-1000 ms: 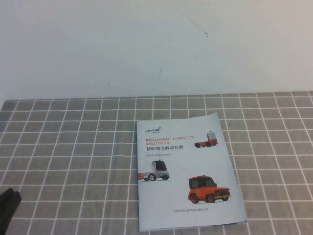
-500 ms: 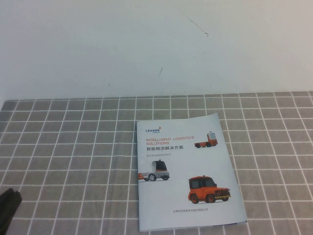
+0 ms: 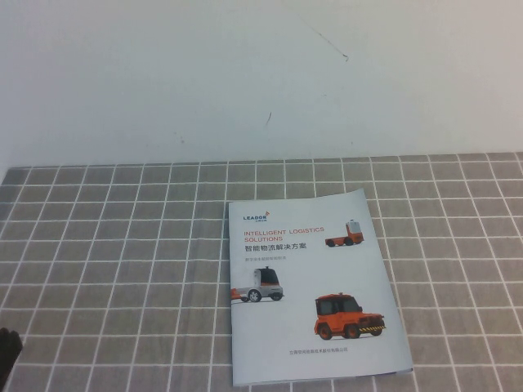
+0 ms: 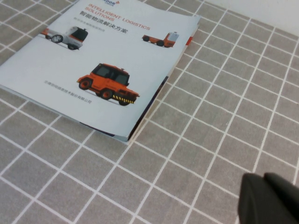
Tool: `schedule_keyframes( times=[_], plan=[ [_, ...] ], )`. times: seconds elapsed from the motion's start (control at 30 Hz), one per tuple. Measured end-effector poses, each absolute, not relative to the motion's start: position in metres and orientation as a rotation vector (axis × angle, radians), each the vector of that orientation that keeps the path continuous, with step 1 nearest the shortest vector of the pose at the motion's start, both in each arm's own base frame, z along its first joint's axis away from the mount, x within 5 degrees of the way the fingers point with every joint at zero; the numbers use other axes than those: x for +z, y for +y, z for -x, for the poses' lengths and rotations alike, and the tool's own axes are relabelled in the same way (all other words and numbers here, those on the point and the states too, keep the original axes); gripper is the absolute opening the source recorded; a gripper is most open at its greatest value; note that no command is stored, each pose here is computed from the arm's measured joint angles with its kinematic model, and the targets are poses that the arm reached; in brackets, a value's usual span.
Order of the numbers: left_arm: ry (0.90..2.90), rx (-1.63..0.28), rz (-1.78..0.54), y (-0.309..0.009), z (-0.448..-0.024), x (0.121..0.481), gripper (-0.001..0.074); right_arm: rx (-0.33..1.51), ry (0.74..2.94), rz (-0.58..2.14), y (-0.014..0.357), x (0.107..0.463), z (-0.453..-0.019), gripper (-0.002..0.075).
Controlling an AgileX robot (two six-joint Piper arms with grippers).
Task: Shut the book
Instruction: 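Close the open booklet and leave it lying on the table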
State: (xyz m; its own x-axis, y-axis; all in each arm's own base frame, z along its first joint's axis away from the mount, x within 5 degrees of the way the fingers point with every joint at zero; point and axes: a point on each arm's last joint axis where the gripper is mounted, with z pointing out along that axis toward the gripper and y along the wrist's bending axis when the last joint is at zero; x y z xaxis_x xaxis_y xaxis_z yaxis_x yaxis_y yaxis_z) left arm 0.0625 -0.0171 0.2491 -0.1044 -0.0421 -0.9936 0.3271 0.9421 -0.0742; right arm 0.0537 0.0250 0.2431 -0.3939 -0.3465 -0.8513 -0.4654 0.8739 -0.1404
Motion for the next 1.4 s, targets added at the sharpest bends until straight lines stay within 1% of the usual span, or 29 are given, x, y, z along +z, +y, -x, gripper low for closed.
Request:
schedule_keyframes(
  times=[0.2, 0.3, 0.37, 0.53, 0.77, 1.0, 1.13, 1.4],
  plan=[
    [1.688, -0.119, -0.267, -0.011, -0.060, 0.243, -0.0003, 0.146, 2.019, 0.591, 0.025, 0.243, -0.054, -0.0003],
    [1.632, -0.024, -0.311, -0.010, -0.058, 0.242, -0.0003, 0.148, 2.019, 0.591, 0.025, 0.243, -0.054, -0.0003],
    [1.603, -0.001, -0.302, -0.009, -0.056, 0.239, -0.0003, 0.148, 2.019, 0.591, 0.025, 0.243, -0.054, -0.0003],
    [1.609, -0.004, -0.197, -0.006, -0.053, 0.220, -0.0003, 0.148, 2.019, 0.591, 0.025, 0.243, -0.054, -0.0003],
    [1.698, 0.003, -0.103, -0.003, -0.056, 0.188, -0.0003, 0.148, 2.019, 0.591, 0.025, 0.243, -0.054, -0.0003],
    [1.826, -0.076, 0.002, -0.003, -0.053, 0.176, -0.0003, 0.148, 2.019, 0.591, 0.025, 0.243, -0.054, -0.0003],
    [1.834, -0.113, 0.051, -0.003, -0.053, 0.176, -0.0003, 0.148, 2.019, 0.591, 0.025, 0.243, -0.054, -0.0003],
    [1.836, -0.126, 0.069, -0.003, -0.053, 0.176, -0.0003, 0.148, 2.019, 0.591, 0.025, 0.243, -0.054, -0.0003]
  ],
)
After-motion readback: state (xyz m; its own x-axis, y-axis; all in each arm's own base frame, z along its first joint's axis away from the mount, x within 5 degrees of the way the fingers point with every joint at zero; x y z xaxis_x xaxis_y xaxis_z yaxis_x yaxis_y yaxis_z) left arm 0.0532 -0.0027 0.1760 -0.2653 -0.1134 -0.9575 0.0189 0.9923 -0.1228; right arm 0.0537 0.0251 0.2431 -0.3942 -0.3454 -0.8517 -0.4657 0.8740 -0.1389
